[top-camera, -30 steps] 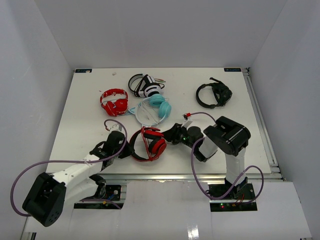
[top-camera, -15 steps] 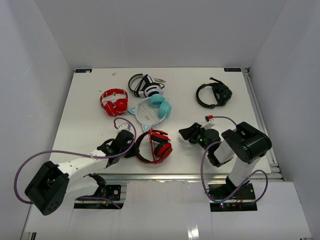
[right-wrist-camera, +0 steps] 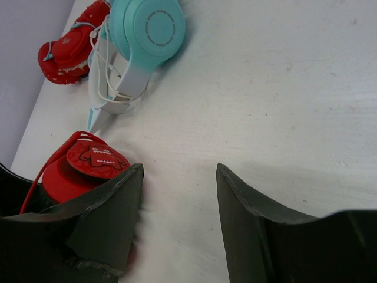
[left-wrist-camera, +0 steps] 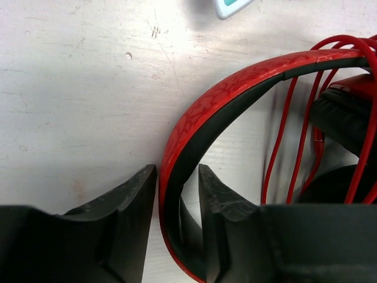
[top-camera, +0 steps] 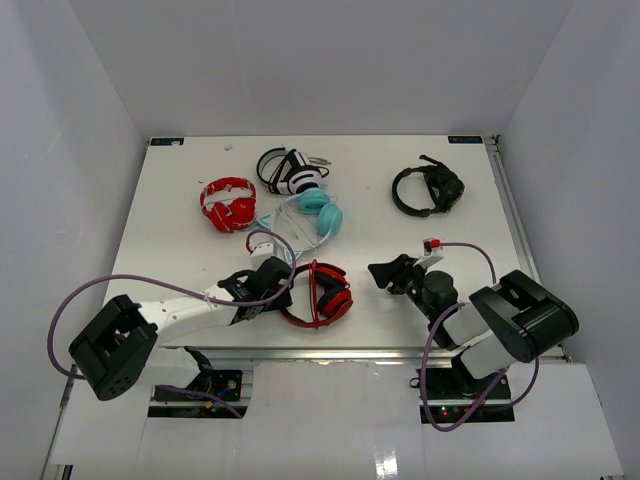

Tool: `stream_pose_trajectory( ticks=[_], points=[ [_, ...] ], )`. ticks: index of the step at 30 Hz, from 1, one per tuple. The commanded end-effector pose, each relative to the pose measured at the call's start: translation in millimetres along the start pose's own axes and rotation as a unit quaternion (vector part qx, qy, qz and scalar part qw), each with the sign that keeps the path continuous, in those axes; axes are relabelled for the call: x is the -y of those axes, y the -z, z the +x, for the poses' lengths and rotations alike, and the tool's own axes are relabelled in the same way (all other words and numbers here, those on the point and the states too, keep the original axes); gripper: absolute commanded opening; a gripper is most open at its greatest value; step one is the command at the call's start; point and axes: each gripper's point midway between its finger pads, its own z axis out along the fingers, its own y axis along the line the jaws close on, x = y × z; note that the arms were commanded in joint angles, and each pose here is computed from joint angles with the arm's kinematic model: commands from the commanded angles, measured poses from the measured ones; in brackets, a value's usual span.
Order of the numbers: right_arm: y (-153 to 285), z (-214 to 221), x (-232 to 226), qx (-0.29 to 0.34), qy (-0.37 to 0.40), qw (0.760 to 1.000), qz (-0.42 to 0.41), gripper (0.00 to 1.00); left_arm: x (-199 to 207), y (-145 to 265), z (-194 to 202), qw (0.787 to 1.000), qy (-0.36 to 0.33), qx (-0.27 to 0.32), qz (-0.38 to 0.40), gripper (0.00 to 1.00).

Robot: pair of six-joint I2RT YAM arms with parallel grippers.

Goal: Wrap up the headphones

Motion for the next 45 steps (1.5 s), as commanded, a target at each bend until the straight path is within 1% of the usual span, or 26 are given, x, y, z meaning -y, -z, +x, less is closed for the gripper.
stream_pose_trajectory(
  ticks=[1, 2, 3, 4, 5, 7, 9, 10, 11, 12, 13, 14, 16, 18, 20, 22, 24, 26, 28, 30, 32, 36, 41, 45],
  points=[
    [31.0, -110.6, -82.7, 0.228, 0.029, 0.960, -0.158, 0.59, -36.4, 1.3, 20.6, 0.997, -0.025, -0.029, -0.074, 0.62],
    [30.0, -113.3, -84.6, 0.227, 0.036, 0.961, -0.156, 0.60, -39.3, 4.6, 18.4, 0.996, -0.025, -0.026, -0.082, 0.73],
    [23.1, -111.9, -83.3, 0.214, 0.046, 0.965, -0.145, 0.61, -39.2, 7.6, 14.0, 0.996, -0.024, -0.020, -0.085, 0.81],
    [12.7, -106.0, -78.3, 0.187, 0.057, 0.973, -0.124, 0.63, -36.4, 11.4, 6.5, 0.996, -0.021, -0.011, -0.084, 0.86],
    [5.5, -95.3, -69.1, 0.148, 0.065, 0.982, -0.094, 0.67, -32.6, 18.1, -4.2, 0.996, -0.019, 0.003, -0.082, 0.92],
    [-7.4, -100.9, -70.0, 0.099, 0.091, 0.990, -0.048, 0.72, -30.1, 33.0, -23.2, 0.996, -0.019, 0.028, -0.083, 0.97],
    [-4.4, -117.5, -80.8, 0.091, 0.102, 0.990, -0.032, 0.75, -12.8, 54.0, -56.8, 0.996, -0.013, 0.066, -0.065, 0.98],
    [-0.7, -125.2, -85.2, 0.087, 0.102, 0.991, -0.023, 0.79, -7.4, 64.2, -70.4, 0.995, -0.012, 0.082, -0.060, 0.98],
    [3.2, -144.1, -98.1, 0.108, 0.102, 0.989, -0.028, 0.83, -7.7, 67.9, -73.3, 0.995, -0.013, 0.084, -0.062, 0.98],
    [6.2, -147.9, -97.3, 0.081, 0.109, 0.991, 0.001, 0.90, -1.8, 78.2, -87.1, 0.993, -0.011, 0.102, -0.053, 0.98],
    [9.3, -140.1, -88.9, 0.042, 0.115, 0.992, 0.033, 0.95, 6.2, 89.9, -102.7, 0.992, -0.009, 0.124, -0.037, 0.98],
    [11.4, -133.2, -83.1, 0.013, 0.120, 0.991, 0.054, 0.98, 12.8, 99.9, -115.0, 0.989, -0.010, 0.143, -0.021, 0.98],
    [9.4, -140.5, -98.3, -0.015, 0.144, 0.988, 0.054, 0.90, 22.0, 120.3, -133.8, 0.985, -0.014, 0.171, 0.006, 0.98],
    [14.0, -127.8, -95.3, -0.059, 0.156, 0.983, 0.071, 0.90, 26.8, 132.1, -142.9, 0.981, -0.009, 0.189, 0.027, 0.98],
    [18.5, -117.3, -92.1, -0.087, 0.168, 0.979, 0.080, 0.90, 28.3, 139.6, -147.1, 0.977, -0.013, 0.207, 0.047, 0.98],
    [30.0, -110.3, -78.5, -0.112, 0.183, 0.969, 0.119, 0.90, 28.8, 143.9, -147.4, 0.972, -0.014, 0.223, 0.069, 0.98],
    [43.8, -112.2, -65.6, -0.120, 0.200, 0.959, 0.158, 0.90, 26.8, 147.0, -147.0, 0.968, -0.005, 0.236, 0.082, 0.98],
    [55.5, -110.9, -60.0, -0.125, 0.209, 0.955, 0.167, 0.90, 20.4, 139.4, -135.8, 0.968, 0.002, 0.236, 0.088, 0.98],
    [67.0, -108.8, -58.0, -0.113, 0.216, 0.958, 0.154, 0.90, 15.3, 132.0, -125.4, 0.967, 0.007, 0.236, 0.097, 0.98],
    [76.8, -109.9, -68.2, -0.090, 0.213, 0.966, 0.113, 0.90, 7.8, 126.8, -116.7, 0.966, 0.010, 0.239, 0.099, 0.98],
    [79.5, -100.9, -69.4, -0.084, 0.212, 0.970, 0.085, 0.90, -2.1, 123.4, -108.0, 0.964, 0.017, 0.244, 0.101, 0.98],
    [88.6, -103.8, -58.6, -0.053, 0.209, 0.972, 0.099, 0.90, -8.0, 126.7, -97.6, 0.957, 0.029, 0.258, 0.131, 0.98],
    [91.9, -104.8, -60.4, -0.046, 0.208, 0.973, 0.091, 0.90, -3.9, 139.0, -96.3, 0.943, 0.034, 0.281, 0.172, 0.98],
    [91.4, -104.4, -61.3, -0.047, 0.211, 0.972, 0.088, 0.90, 6.0, 148.3, -99.2, 0.937, 0.025, 0.286, 0.199, 0.98]
  ],
)
